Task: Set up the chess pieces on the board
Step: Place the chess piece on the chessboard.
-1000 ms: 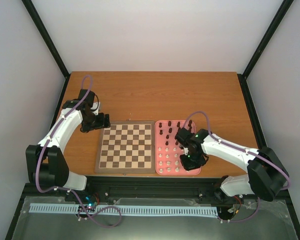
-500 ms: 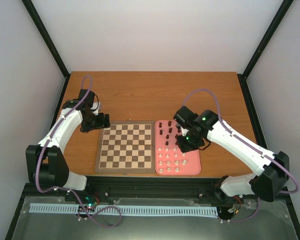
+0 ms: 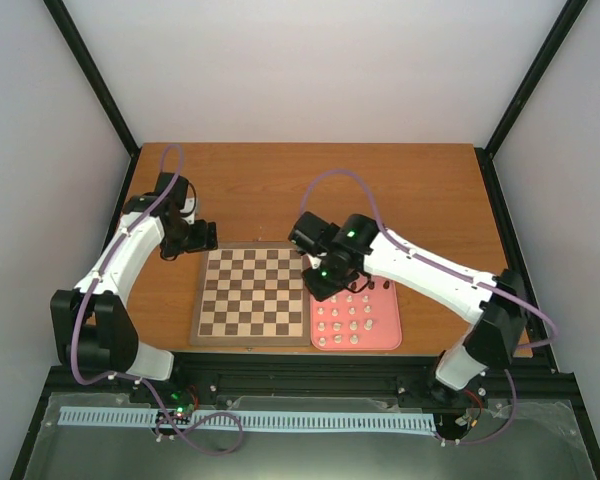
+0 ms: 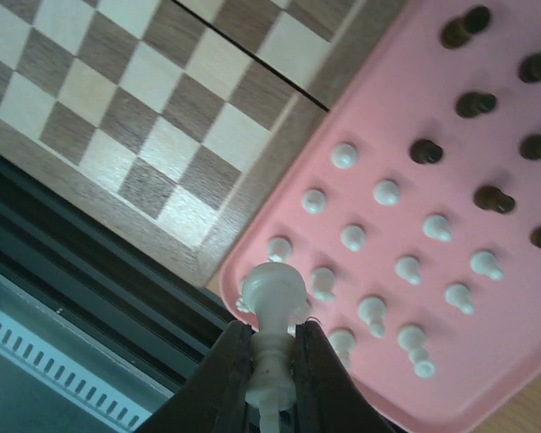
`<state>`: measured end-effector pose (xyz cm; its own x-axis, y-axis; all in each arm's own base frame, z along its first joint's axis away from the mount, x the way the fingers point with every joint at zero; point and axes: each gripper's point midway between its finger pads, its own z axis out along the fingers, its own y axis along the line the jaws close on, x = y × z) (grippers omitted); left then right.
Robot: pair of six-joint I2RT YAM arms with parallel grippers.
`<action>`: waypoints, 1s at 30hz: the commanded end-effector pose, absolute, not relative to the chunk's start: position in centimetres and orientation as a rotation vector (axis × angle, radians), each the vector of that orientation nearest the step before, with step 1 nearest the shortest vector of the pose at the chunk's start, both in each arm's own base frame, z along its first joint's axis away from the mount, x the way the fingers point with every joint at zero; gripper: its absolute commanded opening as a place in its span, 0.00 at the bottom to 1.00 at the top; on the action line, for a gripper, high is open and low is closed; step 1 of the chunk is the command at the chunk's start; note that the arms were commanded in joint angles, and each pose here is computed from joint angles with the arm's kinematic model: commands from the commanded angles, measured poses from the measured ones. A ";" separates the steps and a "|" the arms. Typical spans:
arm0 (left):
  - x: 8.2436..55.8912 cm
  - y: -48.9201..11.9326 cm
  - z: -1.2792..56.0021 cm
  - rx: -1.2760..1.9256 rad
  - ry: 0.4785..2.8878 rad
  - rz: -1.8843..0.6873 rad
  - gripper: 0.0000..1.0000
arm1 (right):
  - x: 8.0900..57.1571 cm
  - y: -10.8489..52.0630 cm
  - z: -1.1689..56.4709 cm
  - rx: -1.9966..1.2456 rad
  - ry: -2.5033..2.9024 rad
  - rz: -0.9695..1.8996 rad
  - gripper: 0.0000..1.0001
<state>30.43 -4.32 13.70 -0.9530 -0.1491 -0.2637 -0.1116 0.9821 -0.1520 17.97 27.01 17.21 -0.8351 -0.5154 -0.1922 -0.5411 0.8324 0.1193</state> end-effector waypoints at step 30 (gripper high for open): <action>28.1 0.8 11.8 -0.589 2.808 0.024 1.00 | 12.5 41.2 9.3 -1.348 2.908 0.200 0.03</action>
<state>28.02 -0.32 10.90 -0.9238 -0.3109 -0.2235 -0.3156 0.9488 -0.0151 13.50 40.75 9.51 -0.6745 -0.7380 -0.0201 -0.7343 0.6677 0.1224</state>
